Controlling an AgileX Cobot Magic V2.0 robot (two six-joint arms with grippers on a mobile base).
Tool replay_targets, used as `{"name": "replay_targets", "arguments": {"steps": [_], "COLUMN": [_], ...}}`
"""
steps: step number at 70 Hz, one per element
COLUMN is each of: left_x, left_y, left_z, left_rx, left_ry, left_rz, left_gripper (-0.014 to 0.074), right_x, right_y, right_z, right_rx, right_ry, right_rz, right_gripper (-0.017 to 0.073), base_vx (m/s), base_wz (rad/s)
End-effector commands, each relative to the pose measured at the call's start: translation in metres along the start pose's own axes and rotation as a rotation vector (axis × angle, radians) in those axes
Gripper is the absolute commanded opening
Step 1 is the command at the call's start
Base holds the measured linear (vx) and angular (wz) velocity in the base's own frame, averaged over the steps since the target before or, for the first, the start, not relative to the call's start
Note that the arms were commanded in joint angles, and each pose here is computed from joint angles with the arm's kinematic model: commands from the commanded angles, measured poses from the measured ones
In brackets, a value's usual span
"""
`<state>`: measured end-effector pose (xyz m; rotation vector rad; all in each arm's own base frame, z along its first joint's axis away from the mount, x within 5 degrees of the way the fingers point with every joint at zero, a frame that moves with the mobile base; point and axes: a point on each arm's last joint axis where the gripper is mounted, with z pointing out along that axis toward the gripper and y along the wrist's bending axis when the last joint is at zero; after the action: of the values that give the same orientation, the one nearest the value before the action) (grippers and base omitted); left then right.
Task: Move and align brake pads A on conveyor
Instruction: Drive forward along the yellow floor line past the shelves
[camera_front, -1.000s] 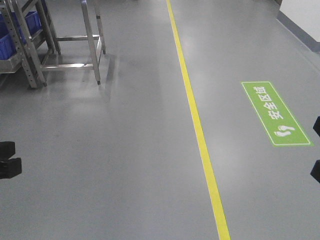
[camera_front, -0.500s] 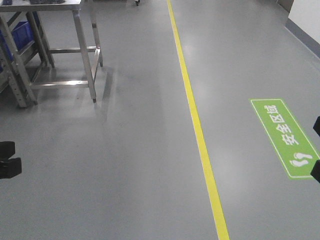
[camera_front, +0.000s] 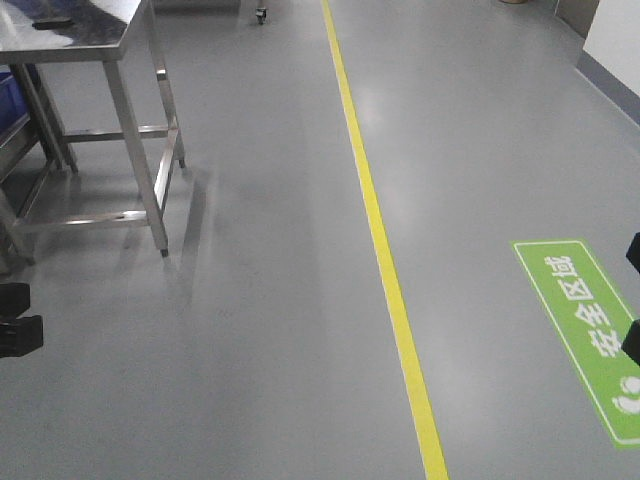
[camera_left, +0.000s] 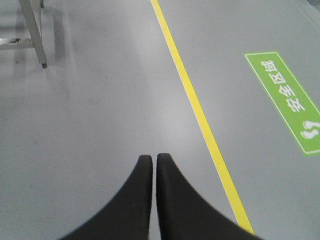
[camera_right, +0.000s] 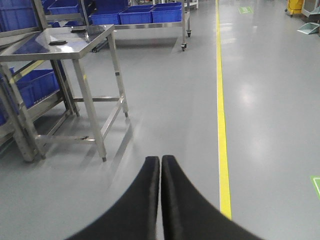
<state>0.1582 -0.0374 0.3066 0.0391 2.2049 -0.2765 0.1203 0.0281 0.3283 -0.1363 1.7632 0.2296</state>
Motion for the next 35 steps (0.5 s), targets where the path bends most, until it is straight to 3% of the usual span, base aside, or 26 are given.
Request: {"name": "replay_targets", "arguments": {"steps": [1, 35], "left_x": [-0.0124, -0.0124], "left_y": [-0.0031, -0.0031], "left_z": [-0.0050, -0.0050], "left_rx": [0.018, 0.018], "left_ry": [-0.086, -0.086], "left_rz": [0.001, 0.001], "left_gripper": [-0.0008, -0.0008], "right_x": [-0.0157, -0.0157], "right_y": [0.0001, 0.0001], "right_z": [-0.0023, -0.0023], "right_rx": [0.004, 0.004], "right_ry": [-0.100, -0.100], "right_rz": [-0.011, -0.011], "right_gripper": [-0.0009, -0.0009], "base_vx": [0.59, 0.58], "base_wz": [-0.03, -0.05]}}
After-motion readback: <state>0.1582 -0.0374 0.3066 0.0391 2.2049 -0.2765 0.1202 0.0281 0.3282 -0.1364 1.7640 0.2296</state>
